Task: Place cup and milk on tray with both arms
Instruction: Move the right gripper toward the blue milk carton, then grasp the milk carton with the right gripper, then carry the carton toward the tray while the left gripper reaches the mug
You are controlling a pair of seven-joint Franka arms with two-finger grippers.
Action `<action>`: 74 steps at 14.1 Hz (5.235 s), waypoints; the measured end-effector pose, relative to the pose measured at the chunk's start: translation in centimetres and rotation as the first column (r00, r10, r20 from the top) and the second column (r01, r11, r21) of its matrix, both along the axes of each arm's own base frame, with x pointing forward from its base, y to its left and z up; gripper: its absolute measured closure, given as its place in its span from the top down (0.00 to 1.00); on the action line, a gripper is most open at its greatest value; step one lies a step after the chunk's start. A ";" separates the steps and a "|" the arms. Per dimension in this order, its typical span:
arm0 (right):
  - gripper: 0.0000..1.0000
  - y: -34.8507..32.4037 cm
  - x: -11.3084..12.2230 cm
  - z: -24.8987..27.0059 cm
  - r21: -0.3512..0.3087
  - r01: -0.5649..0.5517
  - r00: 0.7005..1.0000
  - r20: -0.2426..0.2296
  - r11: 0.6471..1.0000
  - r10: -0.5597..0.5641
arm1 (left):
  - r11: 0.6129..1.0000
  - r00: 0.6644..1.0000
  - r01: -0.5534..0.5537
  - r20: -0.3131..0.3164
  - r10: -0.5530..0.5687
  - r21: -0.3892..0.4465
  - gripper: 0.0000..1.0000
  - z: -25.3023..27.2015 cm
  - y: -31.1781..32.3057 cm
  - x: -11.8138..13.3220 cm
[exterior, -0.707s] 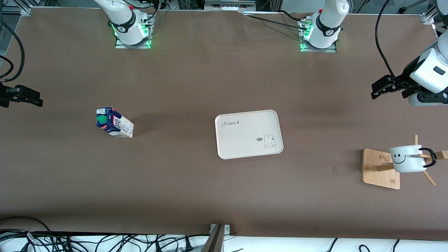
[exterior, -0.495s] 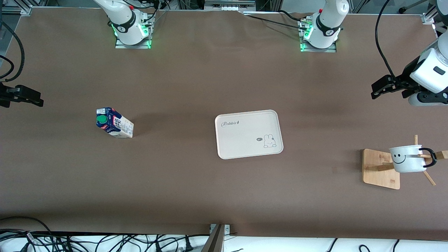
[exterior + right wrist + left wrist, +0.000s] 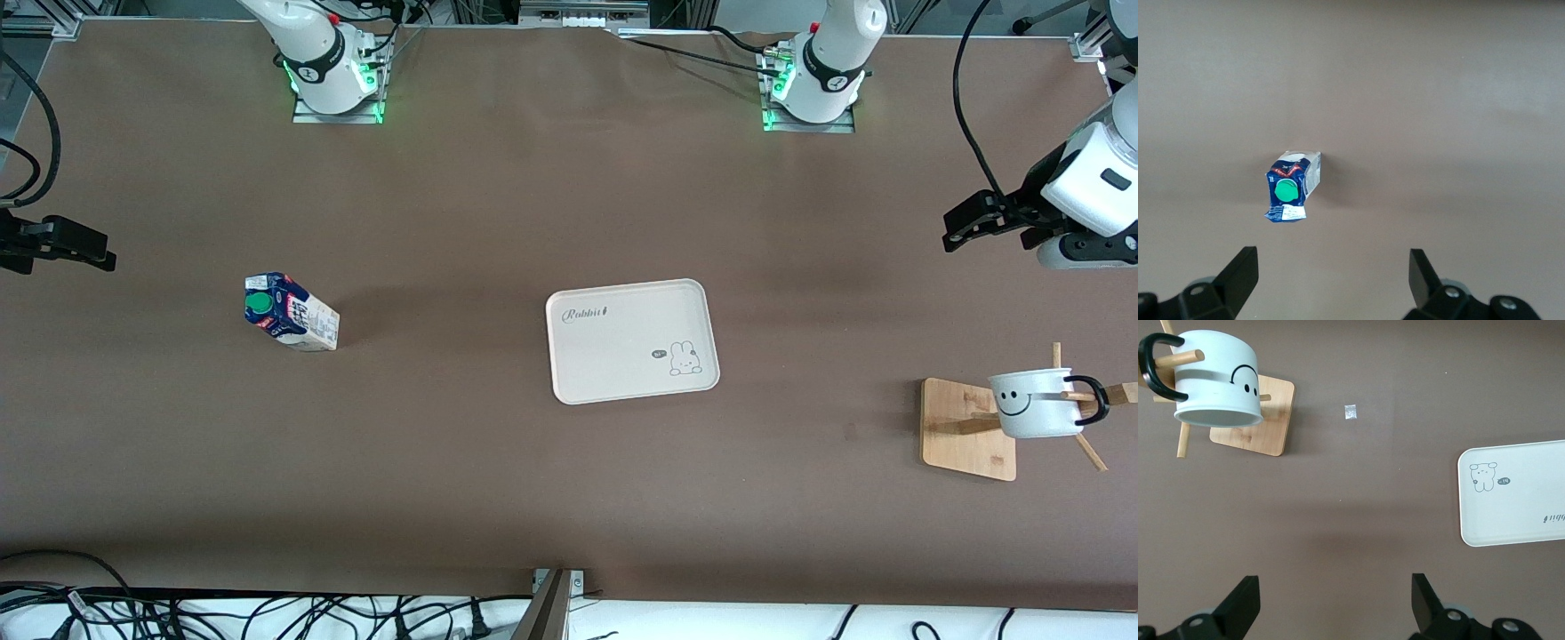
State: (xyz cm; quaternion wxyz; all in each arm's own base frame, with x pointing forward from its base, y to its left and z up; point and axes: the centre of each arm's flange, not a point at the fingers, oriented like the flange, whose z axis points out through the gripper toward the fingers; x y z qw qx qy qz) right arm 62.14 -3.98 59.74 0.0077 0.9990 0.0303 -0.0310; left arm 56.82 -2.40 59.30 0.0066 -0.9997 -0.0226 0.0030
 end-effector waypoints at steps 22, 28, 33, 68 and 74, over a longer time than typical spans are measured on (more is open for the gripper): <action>1.00 1.1 1.5 -5.5 0.123 0.009 0.994 -0.110 0.992 0.005 | 1.000 1.000 0.003 -0.011 -0.003 0.000 1.00 -0.8 -0.2 0.8; 1.00 3.9 4.6 -12.6 0.117 -0.007 0.992 -0.127 0.993 0.022 | 1.000 1.000 0.003 -0.009 -0.003 0.000 1.00 -0.7 -0.2 0.9; 1.00 5.4 4.7 -18.8 0.112 -0.016 0.993 -0.115 0.994 0.029 | 1.000 1.000 0.003 0.013 -0.003 -0.001 1.00 0.3 -0.2 1.0; 1.00 7.2 -3.5 -27.3 0.102 0.015 0.998 -0.062 0.995 -0.008 | 0.999 0.998 -0.037 -0.044 0.037 0.005 1.00 -2.2 2.1 2.6; 1.00 5.9 -3.7 -27.7 0.096 0.051 0.996 -0.076 0.994 -0.043 | 0.999 0.999 -0.029 -0.039 0.029 0.015 1.00 -2.2 1.8 2.7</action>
